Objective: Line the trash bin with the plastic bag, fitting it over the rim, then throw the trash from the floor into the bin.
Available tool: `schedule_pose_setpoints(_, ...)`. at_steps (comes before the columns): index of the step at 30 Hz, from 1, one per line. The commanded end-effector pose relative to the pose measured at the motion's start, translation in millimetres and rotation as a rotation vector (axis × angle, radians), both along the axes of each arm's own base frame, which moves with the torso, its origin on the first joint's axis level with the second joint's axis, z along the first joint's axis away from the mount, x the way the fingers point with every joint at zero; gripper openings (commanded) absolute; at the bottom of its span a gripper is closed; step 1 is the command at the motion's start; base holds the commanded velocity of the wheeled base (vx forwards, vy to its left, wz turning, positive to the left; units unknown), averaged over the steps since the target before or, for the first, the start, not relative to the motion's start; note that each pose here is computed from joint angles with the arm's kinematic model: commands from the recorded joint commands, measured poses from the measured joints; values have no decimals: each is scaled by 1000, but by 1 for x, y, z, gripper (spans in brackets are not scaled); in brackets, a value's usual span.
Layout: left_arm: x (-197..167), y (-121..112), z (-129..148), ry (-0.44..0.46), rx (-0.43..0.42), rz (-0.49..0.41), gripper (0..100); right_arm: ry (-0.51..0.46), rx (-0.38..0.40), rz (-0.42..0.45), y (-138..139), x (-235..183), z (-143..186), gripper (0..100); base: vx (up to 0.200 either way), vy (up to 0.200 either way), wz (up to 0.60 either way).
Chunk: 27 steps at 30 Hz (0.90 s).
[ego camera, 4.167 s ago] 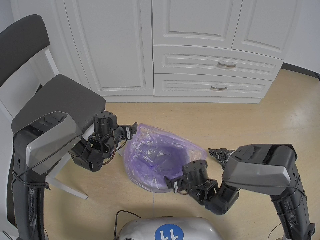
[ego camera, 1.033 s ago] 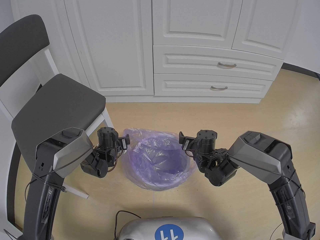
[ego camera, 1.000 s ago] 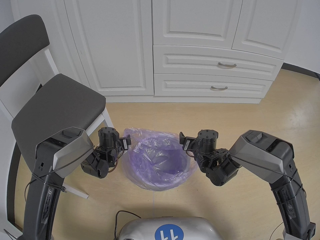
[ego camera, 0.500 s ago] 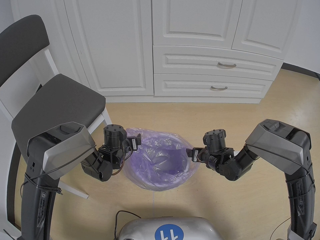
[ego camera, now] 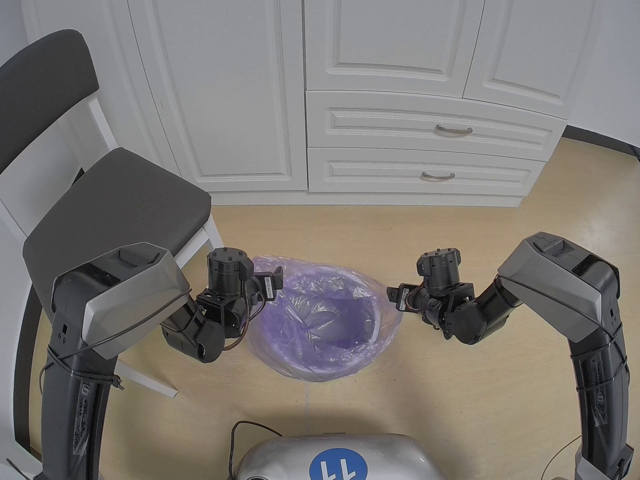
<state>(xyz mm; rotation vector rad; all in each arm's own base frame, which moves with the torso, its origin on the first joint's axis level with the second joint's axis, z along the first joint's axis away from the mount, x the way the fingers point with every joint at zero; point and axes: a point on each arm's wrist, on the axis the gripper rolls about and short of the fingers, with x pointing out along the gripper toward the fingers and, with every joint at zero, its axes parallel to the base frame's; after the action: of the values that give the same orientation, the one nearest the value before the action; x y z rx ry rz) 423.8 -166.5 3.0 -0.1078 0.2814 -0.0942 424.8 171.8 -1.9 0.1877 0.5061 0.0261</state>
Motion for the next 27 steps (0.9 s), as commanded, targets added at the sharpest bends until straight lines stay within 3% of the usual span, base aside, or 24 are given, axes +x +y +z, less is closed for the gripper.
schedule_pose_setpoints(1, 1, 1, -1, 1, 1, 3, 100, 32, -8, 6, 2, 1, -18, 100, 0, 0, 0)
schedule_pose_setpoints(5, 1, 1, -1, 0, 0, 3, 100, 54, -15, 13, 6, 1, -32, 100, 0, 0, 0)
schedule_pose_setpoints(7, 2, 1, -3, 1, 1, 5, 100, 74, -17, 13, 14, 5, -58, 100, 0, 0, 0)
schedule_pose_setpoints(13, 4, 3, -5, 3, 1, 9, 100, 35, 122, -74, 12, 33, -57, 100, 0, 0, 0)
schedule_pose_setpoints(16, 6, 3, -7, 0, -1, 13, 100, 17, 143, -122, 10, 49, -70, 100, 0, 0, 0)
schedule_pose_setpoints(19, 6, 3, -8, 3, 0, 14, 100, 25, 130, -161, 4, 59, -73, 100, 0, 0, 0)
schedule_pose_setpoints(27, 8, 5, -12, 8, 4, 20, 100, 190, 87, -242, 2, 70, -75, 100, 0, 0, 0)
